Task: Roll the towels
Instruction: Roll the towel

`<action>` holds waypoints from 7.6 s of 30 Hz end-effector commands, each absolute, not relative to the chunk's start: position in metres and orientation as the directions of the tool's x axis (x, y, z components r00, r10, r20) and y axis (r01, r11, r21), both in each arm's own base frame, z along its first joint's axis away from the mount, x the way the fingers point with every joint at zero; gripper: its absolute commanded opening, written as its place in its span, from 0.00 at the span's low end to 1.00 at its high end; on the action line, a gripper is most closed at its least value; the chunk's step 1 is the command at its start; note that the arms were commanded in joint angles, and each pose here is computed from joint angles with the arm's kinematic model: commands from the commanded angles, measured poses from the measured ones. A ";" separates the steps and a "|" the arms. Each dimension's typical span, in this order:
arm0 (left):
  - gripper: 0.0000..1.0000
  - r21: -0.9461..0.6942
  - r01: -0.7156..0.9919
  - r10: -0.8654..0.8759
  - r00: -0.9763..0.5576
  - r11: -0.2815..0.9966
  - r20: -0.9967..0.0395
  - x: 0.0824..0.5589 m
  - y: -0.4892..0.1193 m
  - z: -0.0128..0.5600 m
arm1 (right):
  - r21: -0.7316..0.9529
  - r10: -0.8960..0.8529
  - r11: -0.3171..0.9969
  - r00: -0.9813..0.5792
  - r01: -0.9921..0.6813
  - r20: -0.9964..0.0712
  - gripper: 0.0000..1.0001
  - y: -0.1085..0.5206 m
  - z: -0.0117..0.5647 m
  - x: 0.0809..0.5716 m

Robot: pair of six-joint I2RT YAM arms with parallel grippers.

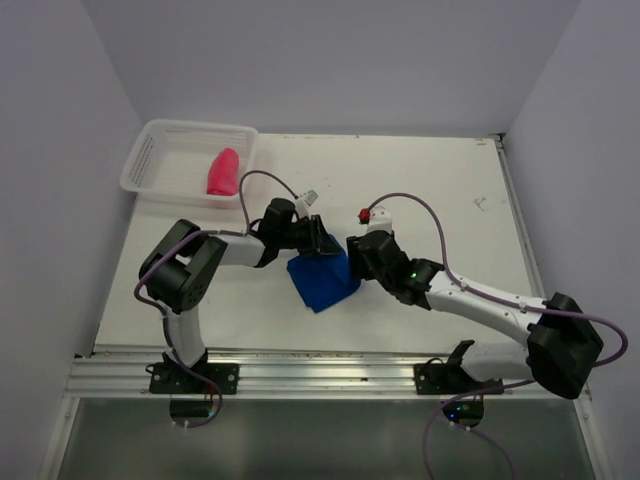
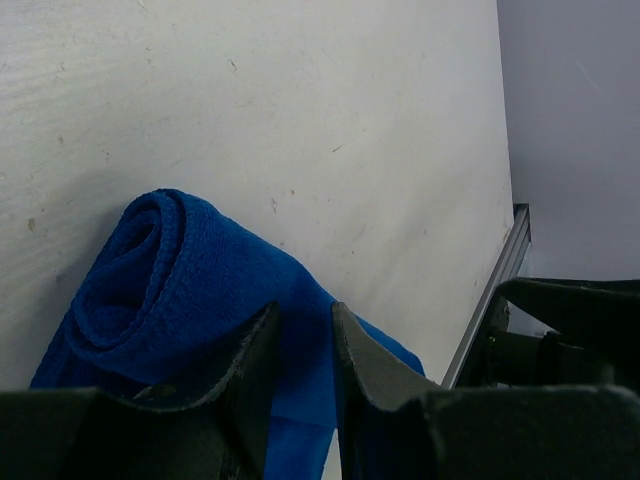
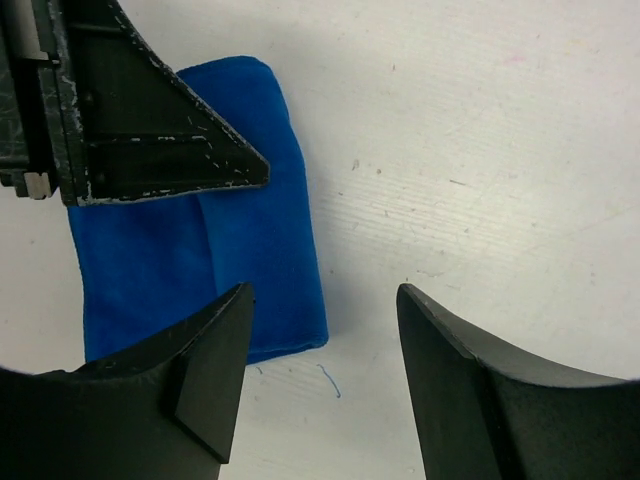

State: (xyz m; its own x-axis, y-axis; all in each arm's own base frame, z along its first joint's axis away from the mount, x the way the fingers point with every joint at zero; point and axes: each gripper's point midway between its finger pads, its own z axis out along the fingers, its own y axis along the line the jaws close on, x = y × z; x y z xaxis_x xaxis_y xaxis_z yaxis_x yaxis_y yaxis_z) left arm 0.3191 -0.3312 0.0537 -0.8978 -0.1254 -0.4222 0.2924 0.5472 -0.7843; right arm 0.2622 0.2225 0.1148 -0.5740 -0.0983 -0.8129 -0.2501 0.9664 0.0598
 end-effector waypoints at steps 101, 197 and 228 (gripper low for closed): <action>0.32 -0.704 0.201 -0.183 -0.884 0.681 -0.430 0.236 -0.259 0.040 | 0.439 -0.030 0.796 -0.752 -0.416 -0.658 0.66 0.288 0.090 0.205; 0.33 -0.764 0.098 -0.304 -0.879 0.638 -0.367 0.200 -0.218 0.055 | -0.096 -0.416 0.776 -0.392 -0.624 -0.820 0.62 0.345 0.113 0.152; 0.33 -0.727 0.055 -0.315 -0.877 0.684 -0.363 0.183 -0.200 0.044 | 0.420 -0.182 0.724 -0.740 -0.546 -0.648 0.68 0.343 0.058 0.148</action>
